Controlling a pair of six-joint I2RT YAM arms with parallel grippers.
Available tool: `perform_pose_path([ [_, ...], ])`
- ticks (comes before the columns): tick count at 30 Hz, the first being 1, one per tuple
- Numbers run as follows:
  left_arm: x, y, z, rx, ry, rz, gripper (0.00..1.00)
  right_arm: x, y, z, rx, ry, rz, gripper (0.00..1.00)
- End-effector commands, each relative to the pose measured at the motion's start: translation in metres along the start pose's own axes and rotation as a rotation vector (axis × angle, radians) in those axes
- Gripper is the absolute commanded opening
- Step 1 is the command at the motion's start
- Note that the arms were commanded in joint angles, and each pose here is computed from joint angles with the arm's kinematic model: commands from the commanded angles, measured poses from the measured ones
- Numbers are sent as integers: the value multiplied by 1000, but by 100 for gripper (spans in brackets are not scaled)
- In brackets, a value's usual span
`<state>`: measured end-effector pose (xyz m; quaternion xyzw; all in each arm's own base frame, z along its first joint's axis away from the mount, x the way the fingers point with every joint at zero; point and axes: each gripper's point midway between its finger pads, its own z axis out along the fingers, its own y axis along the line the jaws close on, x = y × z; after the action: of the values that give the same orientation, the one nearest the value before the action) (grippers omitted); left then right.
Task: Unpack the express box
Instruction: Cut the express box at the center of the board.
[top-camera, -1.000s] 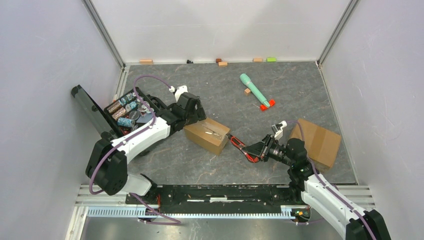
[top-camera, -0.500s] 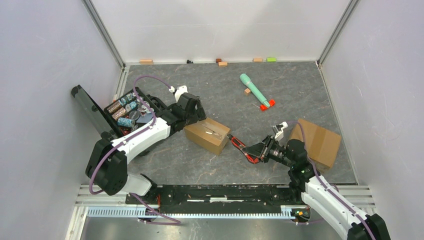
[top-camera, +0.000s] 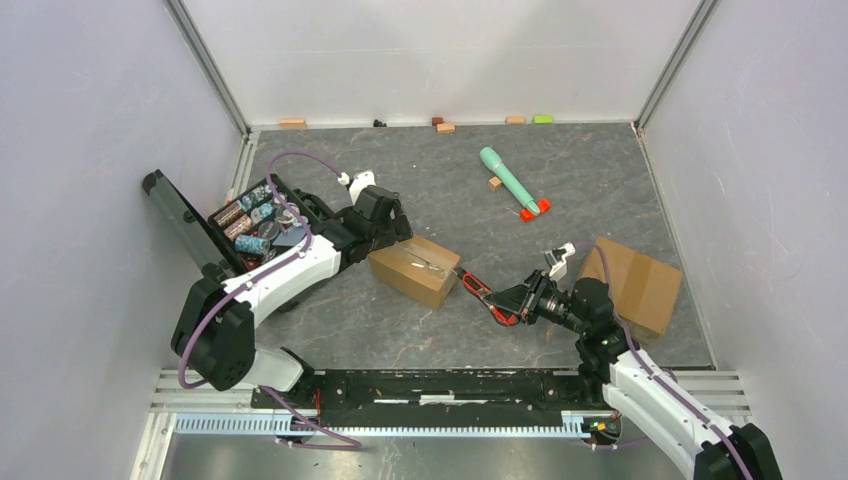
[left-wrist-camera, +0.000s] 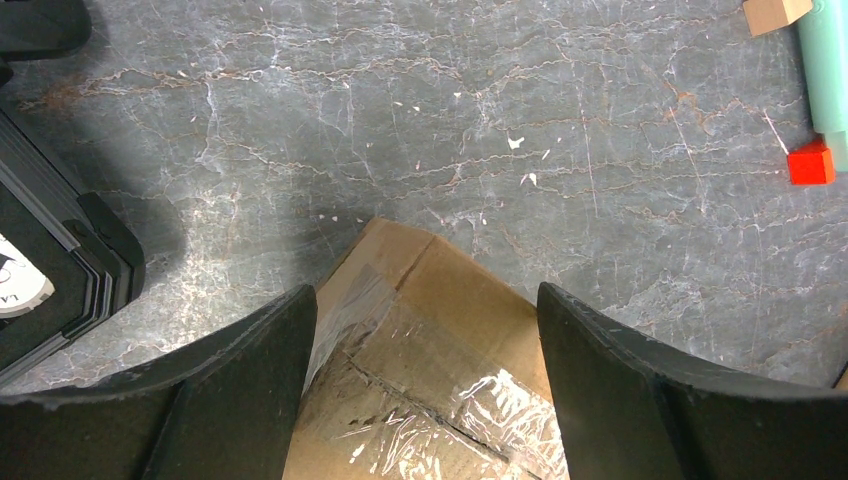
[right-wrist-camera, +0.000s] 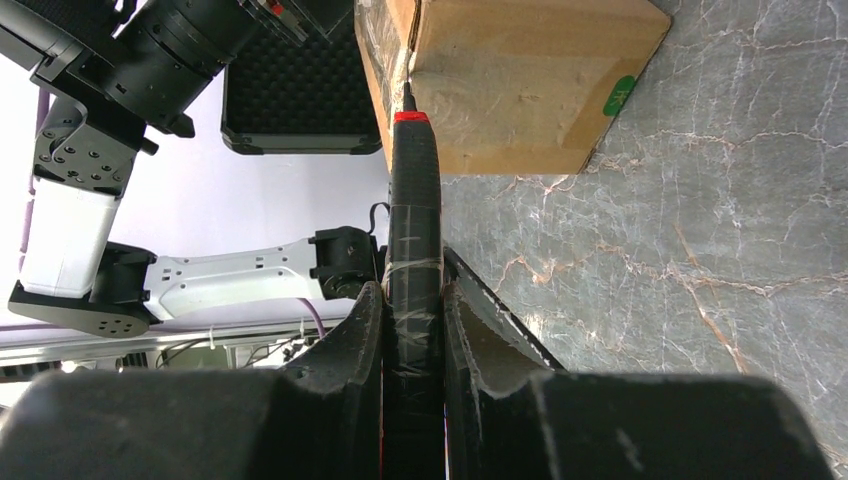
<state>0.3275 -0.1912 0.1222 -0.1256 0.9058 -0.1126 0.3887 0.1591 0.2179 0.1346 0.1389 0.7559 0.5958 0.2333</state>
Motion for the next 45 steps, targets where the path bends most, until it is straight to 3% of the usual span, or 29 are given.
perform_pose_path([
  [1, 7, -3, 0, 9, 13, -38, 86, -1, 8, 0, -50, -5, -9, 0],
  [32, 19, -28, 4, 99, 49, -38, 86, 13, 21, 17, -87, 100, -13, 0],
  [45, -2, -41, 7, 148, 67, 86, 90, 17, 18, 25, -38, 177, -74, 0],
])
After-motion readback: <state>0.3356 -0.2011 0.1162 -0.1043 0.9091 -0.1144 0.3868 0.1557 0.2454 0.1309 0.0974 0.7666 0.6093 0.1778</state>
